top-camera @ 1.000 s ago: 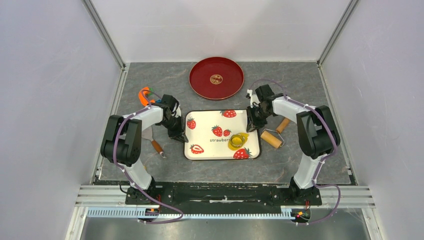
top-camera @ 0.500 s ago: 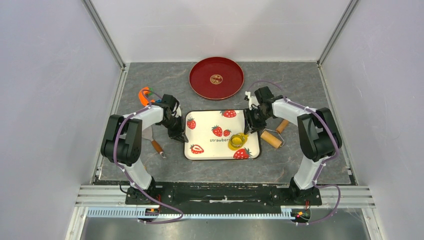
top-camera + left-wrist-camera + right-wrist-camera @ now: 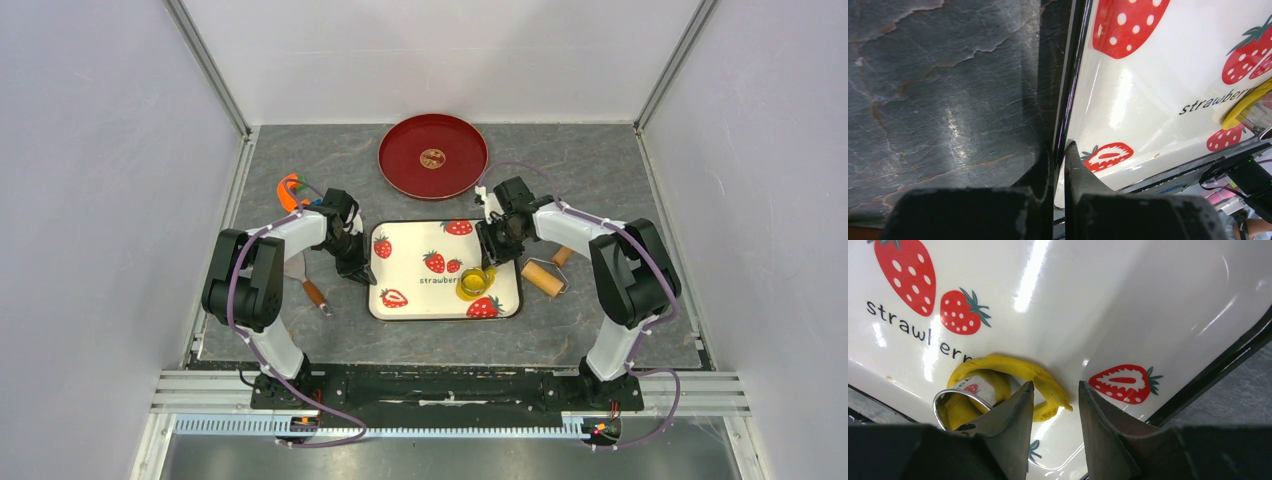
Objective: Roll out the dumpling wrappers from the dough
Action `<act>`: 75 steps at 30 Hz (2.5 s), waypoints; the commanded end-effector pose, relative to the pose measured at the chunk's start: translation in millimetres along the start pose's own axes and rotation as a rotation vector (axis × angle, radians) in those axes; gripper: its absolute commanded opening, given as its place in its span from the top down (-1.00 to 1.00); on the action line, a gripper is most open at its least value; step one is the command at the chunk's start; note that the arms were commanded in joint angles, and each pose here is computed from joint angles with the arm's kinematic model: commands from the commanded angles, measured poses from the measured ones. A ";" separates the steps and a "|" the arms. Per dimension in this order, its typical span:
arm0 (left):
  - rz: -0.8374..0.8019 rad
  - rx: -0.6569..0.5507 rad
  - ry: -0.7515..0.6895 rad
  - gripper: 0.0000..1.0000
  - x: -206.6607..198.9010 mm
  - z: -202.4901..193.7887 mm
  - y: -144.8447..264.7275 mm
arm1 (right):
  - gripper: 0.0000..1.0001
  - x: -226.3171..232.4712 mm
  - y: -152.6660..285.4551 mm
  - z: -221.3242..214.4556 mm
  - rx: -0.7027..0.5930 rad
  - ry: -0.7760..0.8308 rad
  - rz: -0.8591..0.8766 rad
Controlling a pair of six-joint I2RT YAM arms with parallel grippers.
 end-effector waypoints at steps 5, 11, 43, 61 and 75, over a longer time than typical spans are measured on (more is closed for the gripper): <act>0.078 0.021 -0.049 0.96 9.8 -2.6 -15.9 | 0.24 -36.5 -37.3 -57.1 0.191 0.011 -0.182; 0.079 0.021 -0.049 0.96 9.6 -2.6 -16.0 | 0.36 -40.0 -43.2 -73.4 0.252 0.013 -0.209; 0.079 0.029 -0.050 0.96 9.4 -0.6 -16.3 | 0.14 -51.9 -3.6 -70.1 0.169 -0.064 -0.253; 0.072 0.034 -0.057 0.96 8.7 -0.4 -16.5 | 0.11 -36.6 -4.1 -83.0 0.213 -0.034 -0.110; 0.073 0.034 -0.056 0.96 8.8 -0.5 -16.6 | 0.14 -41.2 -12.1 -103.4 0.273 0.007 -0.123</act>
Point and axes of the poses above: each gripper's point midway between its finger pads, its own y axis back along the fingers, its own x axis along the line the jaws close on, z = x × y, the point moved 4 cm from there along y, back along the fingers, and after that the axes turned 12 degrees about -y, right-handed, at the moved point
